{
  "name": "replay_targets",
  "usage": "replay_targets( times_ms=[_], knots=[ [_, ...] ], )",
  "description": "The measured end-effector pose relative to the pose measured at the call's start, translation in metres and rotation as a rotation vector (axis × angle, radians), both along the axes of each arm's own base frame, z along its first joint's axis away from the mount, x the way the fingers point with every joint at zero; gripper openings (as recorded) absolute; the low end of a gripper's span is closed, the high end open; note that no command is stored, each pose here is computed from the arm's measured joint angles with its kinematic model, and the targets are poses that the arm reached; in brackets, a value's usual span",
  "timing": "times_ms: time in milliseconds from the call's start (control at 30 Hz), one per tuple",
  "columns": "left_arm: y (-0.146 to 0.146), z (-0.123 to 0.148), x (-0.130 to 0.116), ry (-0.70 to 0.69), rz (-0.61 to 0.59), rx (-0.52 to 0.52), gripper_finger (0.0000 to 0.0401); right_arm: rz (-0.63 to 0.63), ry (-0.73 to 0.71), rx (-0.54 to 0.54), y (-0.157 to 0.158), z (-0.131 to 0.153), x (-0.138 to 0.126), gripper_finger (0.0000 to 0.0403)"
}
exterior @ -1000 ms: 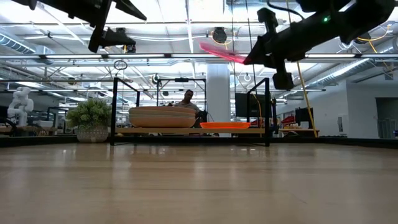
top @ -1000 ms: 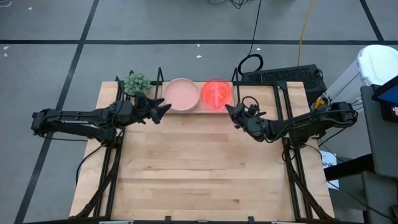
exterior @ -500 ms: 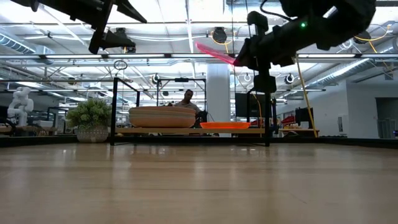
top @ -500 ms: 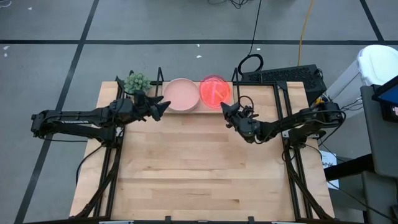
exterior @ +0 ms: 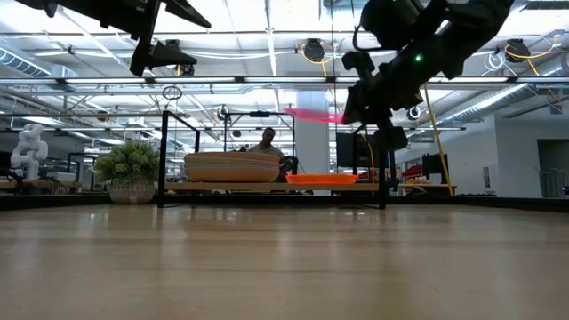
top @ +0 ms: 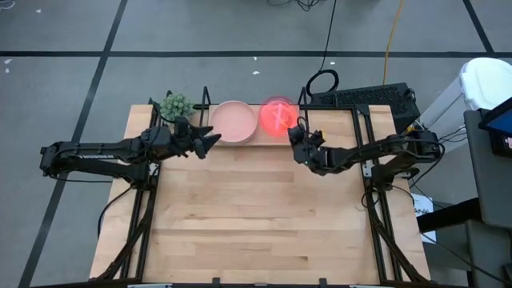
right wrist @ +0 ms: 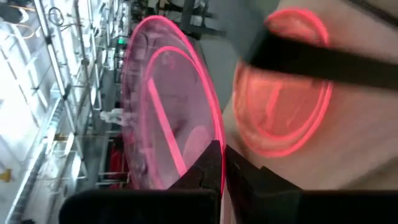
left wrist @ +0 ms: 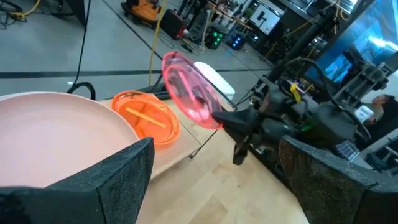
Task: Place and stack plates onto a shelf
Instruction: Stack the red transparent plate on the orange transparent plate on the shelf
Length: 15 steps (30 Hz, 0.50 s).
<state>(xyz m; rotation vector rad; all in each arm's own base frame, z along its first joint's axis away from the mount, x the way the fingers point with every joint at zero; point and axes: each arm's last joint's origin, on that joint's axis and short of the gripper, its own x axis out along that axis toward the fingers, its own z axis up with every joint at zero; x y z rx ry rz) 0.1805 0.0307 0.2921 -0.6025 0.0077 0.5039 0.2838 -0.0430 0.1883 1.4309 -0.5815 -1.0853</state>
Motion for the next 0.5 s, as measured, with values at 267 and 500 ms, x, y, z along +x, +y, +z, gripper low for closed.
replay_targets(
  times_ms=[267,500],
  knots=[
    [-0.001,0.0,0.0,0.003,-0.02,0.002,0.0349,-0.035,0.034,0.034,-0.02,-0.012,0.0,0.0],
    [-0.001,0.0,0.0,0.014,-0.025,0.026,0.0349,-0.015,0.097,0.011,-0.023,-0.012,-0.001,0.0]
  ],
)
